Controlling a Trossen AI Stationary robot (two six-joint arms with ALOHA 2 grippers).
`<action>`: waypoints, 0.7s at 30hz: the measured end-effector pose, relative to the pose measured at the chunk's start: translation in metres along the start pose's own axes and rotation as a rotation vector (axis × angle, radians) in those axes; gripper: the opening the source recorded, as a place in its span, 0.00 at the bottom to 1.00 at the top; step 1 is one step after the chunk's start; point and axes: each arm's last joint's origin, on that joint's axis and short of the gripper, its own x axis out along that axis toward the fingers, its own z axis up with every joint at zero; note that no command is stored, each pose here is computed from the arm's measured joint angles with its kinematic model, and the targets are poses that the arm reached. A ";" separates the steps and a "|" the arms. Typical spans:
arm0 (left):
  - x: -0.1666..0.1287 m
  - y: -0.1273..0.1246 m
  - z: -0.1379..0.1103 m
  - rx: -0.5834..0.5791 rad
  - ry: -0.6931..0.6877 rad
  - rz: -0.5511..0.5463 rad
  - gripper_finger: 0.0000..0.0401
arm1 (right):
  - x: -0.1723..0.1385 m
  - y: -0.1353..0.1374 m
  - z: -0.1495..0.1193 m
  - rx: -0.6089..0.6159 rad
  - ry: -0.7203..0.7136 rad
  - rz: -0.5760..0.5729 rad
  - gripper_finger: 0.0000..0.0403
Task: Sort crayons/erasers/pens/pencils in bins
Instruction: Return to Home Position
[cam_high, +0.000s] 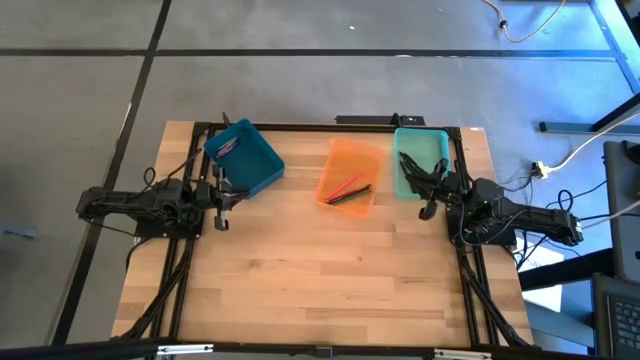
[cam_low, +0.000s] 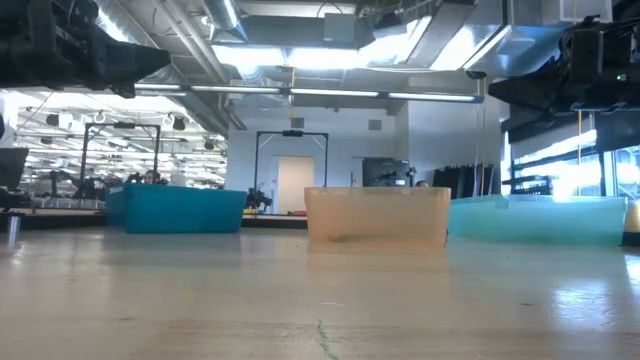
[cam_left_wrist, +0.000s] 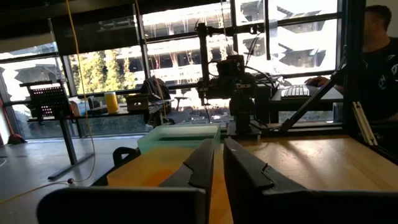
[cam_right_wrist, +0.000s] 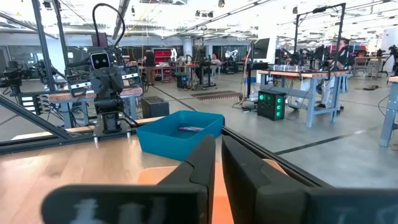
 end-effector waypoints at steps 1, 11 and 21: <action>0.000 0.000 0.000 0.000 0.000 0.000 0.08 | 0.000 0.000 0.000 0.000 0.000 0.000 0.08; 0.000 0.000 0.000 0.000 0.000 0.000 0.05 | 0.000 0.000 0.000 0.000 0.000 0.000 0.08; 0.000 0.000 0.000 0.000 0.000 0.000 0.01 | 0.000 0.000 0.000 0.000 0.000 0.000 0.08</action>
